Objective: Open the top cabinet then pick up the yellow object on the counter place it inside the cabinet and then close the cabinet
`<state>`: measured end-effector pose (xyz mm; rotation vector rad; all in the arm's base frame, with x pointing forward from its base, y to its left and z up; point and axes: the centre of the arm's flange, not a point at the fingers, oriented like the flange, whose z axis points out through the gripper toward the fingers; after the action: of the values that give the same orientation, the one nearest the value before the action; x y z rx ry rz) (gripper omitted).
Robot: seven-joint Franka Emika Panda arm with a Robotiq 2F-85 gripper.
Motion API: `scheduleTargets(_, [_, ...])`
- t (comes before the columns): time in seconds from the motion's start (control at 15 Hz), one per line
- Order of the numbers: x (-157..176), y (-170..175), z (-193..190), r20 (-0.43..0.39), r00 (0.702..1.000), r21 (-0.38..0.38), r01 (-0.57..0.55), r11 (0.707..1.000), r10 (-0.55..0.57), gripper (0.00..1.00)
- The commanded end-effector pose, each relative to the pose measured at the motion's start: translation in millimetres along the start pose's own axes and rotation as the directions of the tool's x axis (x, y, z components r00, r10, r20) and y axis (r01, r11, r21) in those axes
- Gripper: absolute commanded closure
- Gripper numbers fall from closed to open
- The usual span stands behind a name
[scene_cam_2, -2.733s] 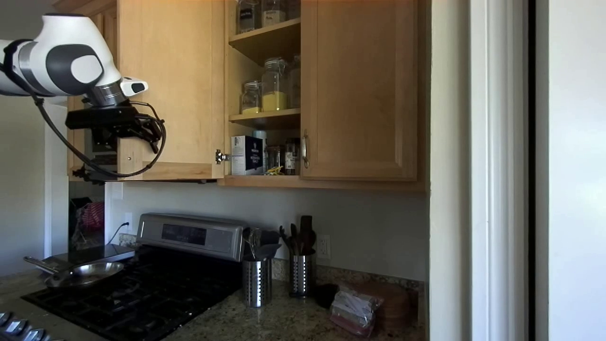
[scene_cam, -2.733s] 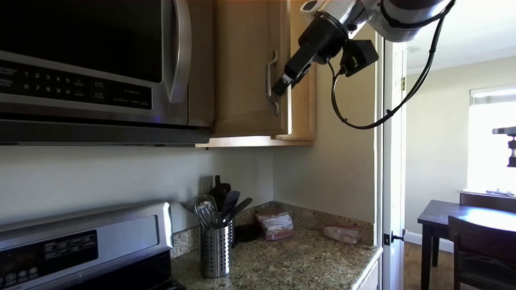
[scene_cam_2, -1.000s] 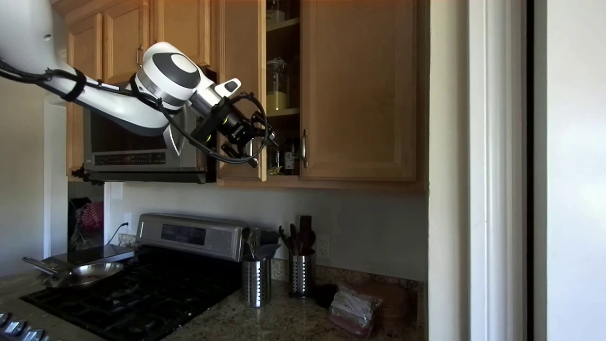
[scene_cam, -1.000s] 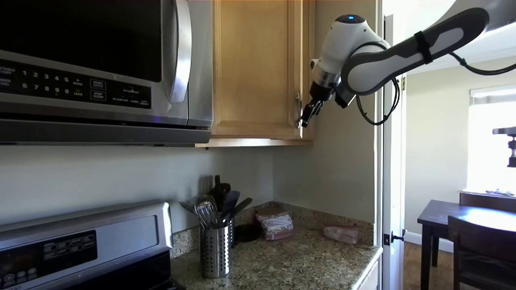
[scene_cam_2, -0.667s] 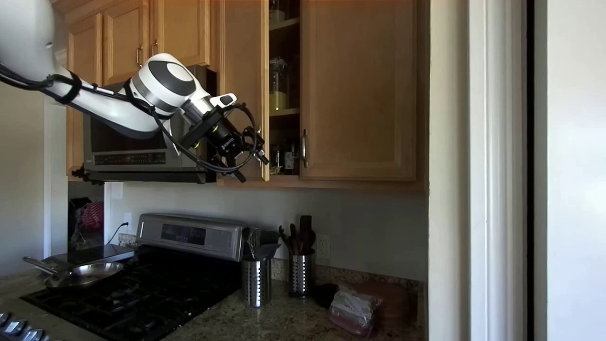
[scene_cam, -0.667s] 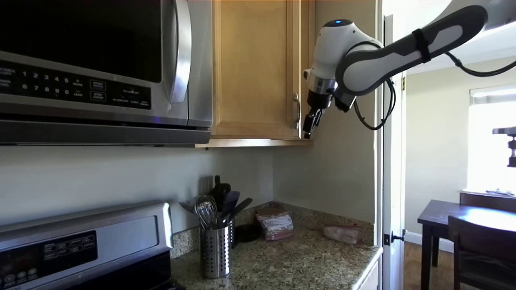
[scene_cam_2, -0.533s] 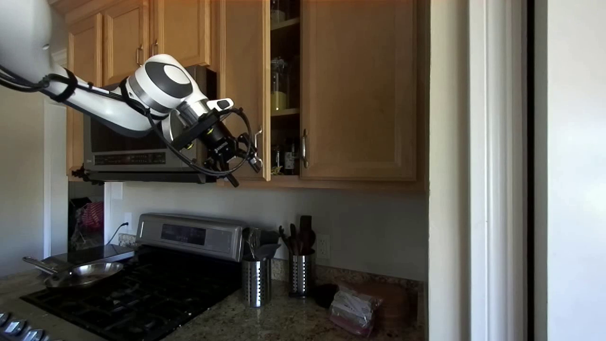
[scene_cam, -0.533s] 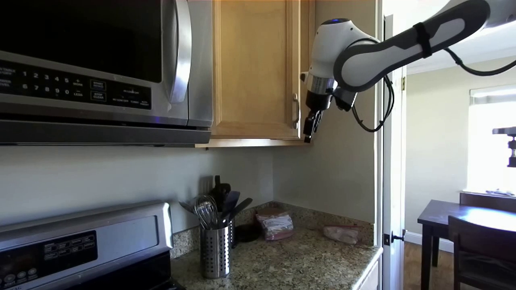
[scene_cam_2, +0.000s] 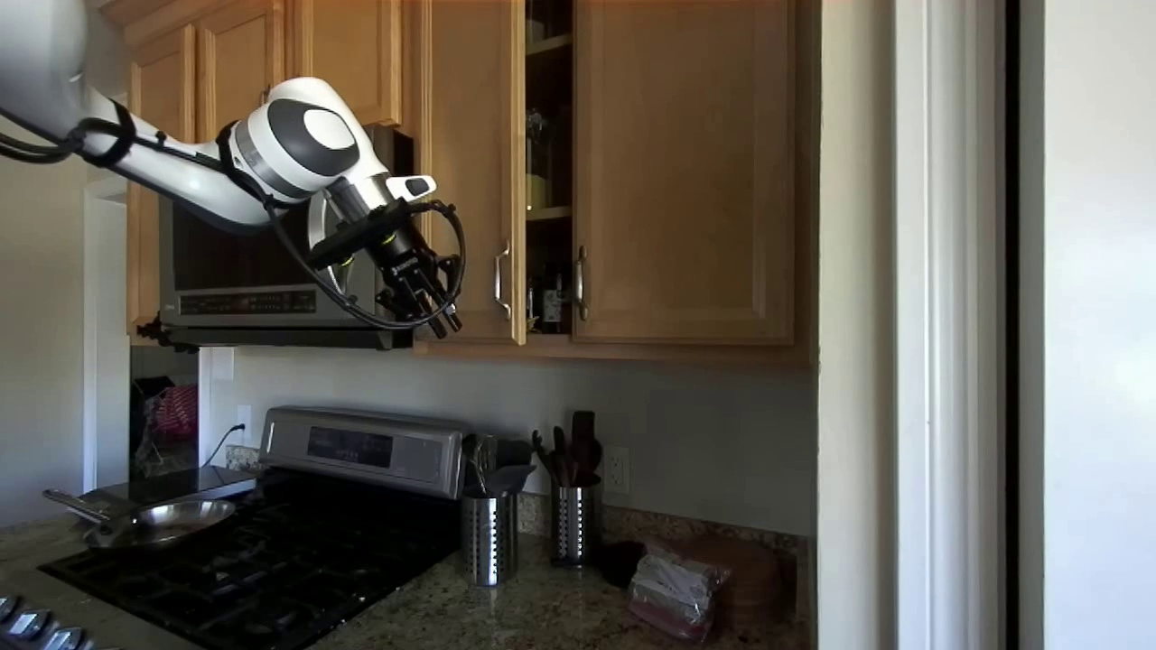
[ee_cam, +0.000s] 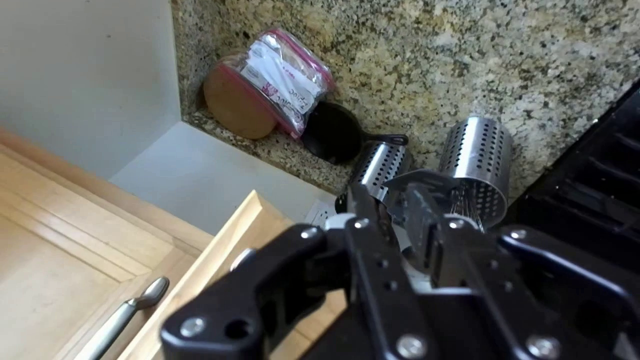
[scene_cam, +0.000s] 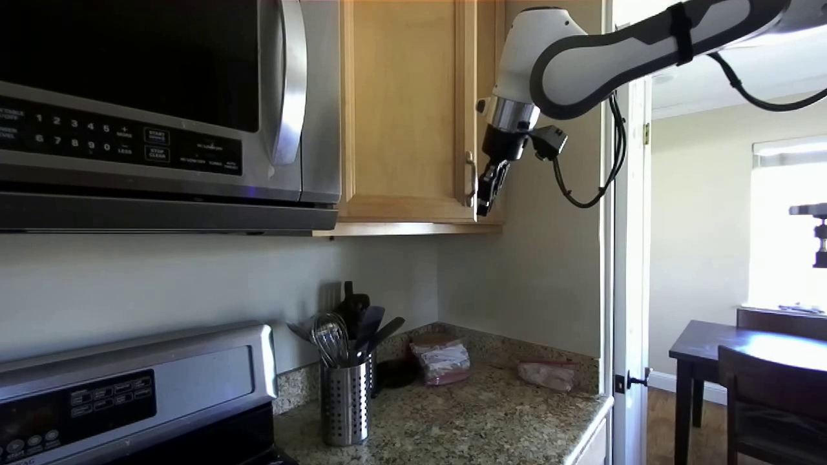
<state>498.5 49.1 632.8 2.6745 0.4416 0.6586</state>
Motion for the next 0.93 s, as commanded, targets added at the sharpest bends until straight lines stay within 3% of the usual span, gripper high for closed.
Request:
scheduleTargets(0.0, [14.7, 13.1, 0.0, -0.096, 0.99, 0.03, -0.102, 0.994, 0.105, 0.99])
scheduleTargets(0.33, [41.3, 17.2, 32.2, -0.255, 0.927, 0.062, -0.27, 0.961, 0.277, 0.99])
scheduleTargets(0.87, [60.7, 22.3, 105.8, -0.341, 0.875, 0.107, -0.327, 0.939, 0.344, 0.99])
